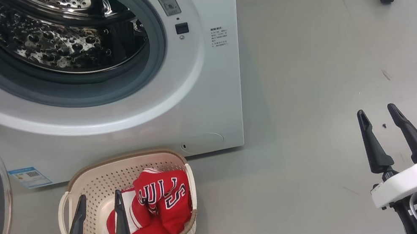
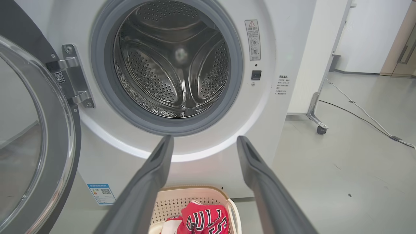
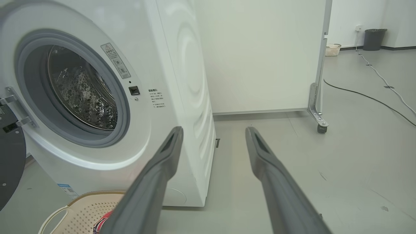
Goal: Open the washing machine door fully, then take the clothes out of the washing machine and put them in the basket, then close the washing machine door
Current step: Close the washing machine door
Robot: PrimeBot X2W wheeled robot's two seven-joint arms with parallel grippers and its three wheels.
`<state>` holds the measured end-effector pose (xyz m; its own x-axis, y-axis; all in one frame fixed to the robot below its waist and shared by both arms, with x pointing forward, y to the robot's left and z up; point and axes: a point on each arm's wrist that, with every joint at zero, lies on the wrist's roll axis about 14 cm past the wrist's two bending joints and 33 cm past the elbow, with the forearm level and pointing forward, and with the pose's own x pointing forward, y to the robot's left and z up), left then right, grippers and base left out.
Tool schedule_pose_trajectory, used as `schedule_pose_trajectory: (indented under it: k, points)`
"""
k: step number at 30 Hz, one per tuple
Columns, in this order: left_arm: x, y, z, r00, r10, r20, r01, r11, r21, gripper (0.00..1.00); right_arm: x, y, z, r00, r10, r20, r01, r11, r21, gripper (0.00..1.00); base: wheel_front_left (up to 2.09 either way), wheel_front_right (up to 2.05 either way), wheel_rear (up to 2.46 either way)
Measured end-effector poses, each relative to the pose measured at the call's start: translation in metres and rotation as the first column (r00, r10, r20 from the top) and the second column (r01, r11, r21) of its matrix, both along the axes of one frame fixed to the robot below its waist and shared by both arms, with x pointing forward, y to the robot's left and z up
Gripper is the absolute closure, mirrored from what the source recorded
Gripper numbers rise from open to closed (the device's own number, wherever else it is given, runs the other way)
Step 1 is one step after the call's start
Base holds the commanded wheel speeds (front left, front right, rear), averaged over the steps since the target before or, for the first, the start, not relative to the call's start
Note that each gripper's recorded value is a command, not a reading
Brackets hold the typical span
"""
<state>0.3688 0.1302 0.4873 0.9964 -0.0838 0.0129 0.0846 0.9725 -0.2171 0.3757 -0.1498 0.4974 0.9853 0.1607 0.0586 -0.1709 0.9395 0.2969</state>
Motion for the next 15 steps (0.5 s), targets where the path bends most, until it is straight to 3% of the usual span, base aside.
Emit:
schedule_pose_trajectory:
  k: [15]
  points:
    - [0.0,0.0033,0.0019,1.0,0.01,0.006,-0.01,1.0,0.001,0.0,-0.001,0.0018,0.0002,1.0,0.004,0.0,-0.004,1.0,0.001,0.0,-0.98,0.98,0.0]
